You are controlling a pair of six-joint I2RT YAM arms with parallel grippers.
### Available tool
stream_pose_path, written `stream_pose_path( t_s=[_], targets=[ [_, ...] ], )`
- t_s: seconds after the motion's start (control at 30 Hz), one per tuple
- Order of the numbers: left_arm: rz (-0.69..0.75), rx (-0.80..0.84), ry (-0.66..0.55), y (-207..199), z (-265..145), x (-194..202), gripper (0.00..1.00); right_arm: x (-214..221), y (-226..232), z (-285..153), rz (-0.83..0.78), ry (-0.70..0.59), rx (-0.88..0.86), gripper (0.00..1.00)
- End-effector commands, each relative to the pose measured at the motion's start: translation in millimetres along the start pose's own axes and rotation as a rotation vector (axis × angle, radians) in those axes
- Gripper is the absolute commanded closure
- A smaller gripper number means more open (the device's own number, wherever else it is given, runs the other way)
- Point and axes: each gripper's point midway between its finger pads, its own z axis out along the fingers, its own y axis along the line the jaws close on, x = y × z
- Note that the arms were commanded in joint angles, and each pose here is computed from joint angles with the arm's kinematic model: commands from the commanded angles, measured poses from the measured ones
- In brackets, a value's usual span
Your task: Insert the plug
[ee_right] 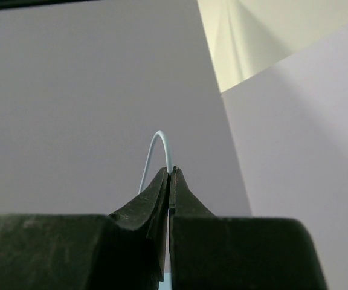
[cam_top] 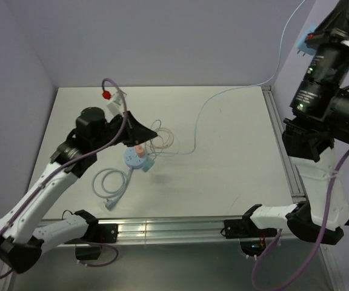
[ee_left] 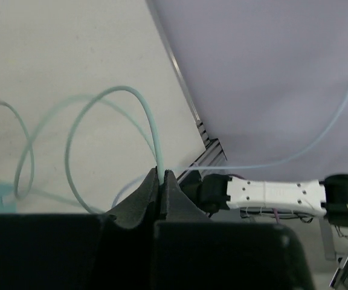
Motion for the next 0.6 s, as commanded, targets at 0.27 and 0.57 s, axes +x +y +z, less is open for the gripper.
stream_pose_path(
  t_s=[0.27, 0.57],
  targets=[
    [0.193, -0.145, -0.608, -71.0, -230.6, -76.9, 1.00, 67.7, -19.4, 36.7, -0.320, 0.083, 0.240, 1.00],
    [0.254, -0.286, -0.887, -97.1, -343.0, -115.8, 1.00, 151.0, -17.1, 42.4, -0.426, 0.211, 0.253, 1.00]
  ],
)
